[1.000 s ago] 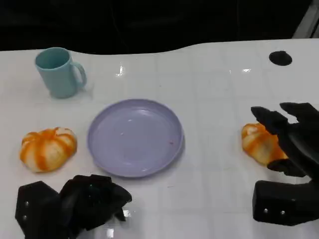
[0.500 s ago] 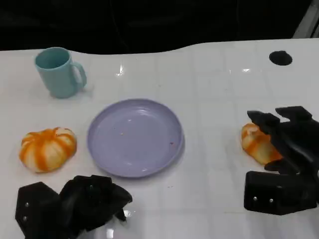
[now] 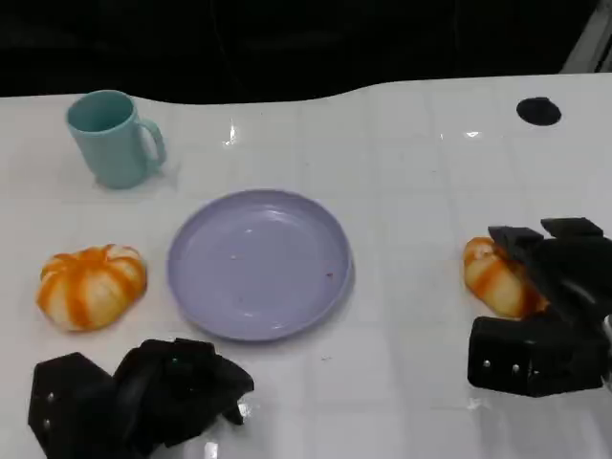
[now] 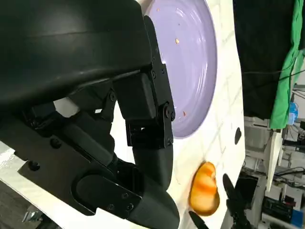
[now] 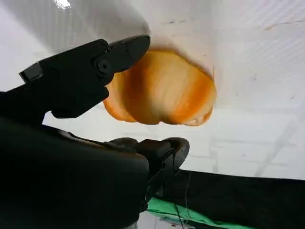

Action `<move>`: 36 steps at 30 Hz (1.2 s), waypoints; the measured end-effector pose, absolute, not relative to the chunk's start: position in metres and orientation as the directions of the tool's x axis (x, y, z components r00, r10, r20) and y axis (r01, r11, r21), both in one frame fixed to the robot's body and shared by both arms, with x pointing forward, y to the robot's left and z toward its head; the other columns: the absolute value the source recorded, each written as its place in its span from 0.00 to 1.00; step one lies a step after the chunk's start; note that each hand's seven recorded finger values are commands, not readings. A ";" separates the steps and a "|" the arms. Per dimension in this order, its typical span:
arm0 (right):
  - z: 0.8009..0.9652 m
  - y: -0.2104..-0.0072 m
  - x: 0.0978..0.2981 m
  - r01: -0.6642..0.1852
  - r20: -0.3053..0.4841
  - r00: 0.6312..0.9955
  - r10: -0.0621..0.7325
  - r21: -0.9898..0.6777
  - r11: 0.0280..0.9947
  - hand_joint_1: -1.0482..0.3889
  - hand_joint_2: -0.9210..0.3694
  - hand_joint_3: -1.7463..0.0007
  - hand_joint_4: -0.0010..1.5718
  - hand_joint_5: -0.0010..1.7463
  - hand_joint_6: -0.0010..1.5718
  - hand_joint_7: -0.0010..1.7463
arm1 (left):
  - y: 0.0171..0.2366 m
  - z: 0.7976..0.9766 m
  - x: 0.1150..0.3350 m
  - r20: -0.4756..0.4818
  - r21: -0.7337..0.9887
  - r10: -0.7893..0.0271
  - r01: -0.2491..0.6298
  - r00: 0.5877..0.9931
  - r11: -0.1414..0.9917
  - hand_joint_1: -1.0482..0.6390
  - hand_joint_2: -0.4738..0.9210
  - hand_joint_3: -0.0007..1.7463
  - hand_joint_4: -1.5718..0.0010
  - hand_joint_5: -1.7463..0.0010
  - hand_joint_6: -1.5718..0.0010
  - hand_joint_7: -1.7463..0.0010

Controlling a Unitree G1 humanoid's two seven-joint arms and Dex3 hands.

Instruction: Grasp the bread from the table and place it into the plate.

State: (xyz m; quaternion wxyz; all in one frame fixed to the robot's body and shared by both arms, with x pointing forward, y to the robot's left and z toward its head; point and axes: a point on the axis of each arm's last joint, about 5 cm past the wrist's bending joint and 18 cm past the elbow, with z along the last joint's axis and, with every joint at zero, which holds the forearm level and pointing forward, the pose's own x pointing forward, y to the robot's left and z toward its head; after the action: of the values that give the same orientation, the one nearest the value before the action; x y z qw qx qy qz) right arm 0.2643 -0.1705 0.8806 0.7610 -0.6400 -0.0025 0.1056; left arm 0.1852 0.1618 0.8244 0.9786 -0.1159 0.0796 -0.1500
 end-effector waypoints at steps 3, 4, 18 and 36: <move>0.875 -0.171 0.265 -0.139 -0.107 0.982 0.158 -0.968 0.208 0.67 0.02 1.00 0.64 0.26 0.68 0.08 | 0.162 0.824 0.185 -0.121 -0.251 -0.312 0.275 0.942 0.928 0.00 0.80 0.13 0.43 0.13 0.03 0.78; 0.873 -0.170 0.266 -0.121 -0.083 0.984 0.159 -0.962 0.243 0.68 0.01 0.99 0.63 0.48 0.76 0.08 | 0.162 0.824 0.185 -0.122 -0.251 -0.312 0.275 0.942 0.928 0.00 0.80 0.13 0.43 0.13 0.03 0.78; 0.865 -0.171 0.270 0.004 0.071 0.978 0.197 -0.947 0.320 0.70 0.00 0.96 0.54 1.00 0.52 0.74 | 0.162 0.824 0.185 -0.121 -0.249 -0.314 0.277 0.942 0.928 0.00 0.80 0.13 0.43 0.13 0.03 0.78; 0.868 -0.167 0.271 0.131 0.225 0.951 0.211 -0.914 0.383 0.73 0.14 0.78 0.60 1.00 0.49 0.93 | 0.161 0.824 0.185 -0.119 -0.248 -0.314 0.278 0.942 0.928 0.00 0.80 0.14 0.43 0.13 0.03 0.78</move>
State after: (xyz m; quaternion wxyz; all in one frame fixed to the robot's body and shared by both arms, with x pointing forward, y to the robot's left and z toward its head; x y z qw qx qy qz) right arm 0.2706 -0.1665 0.8678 0.8171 -0.5549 -0.1542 0.0244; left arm 0.1851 0.1613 0.8244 0.9787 -0.1145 0.0787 -0.1514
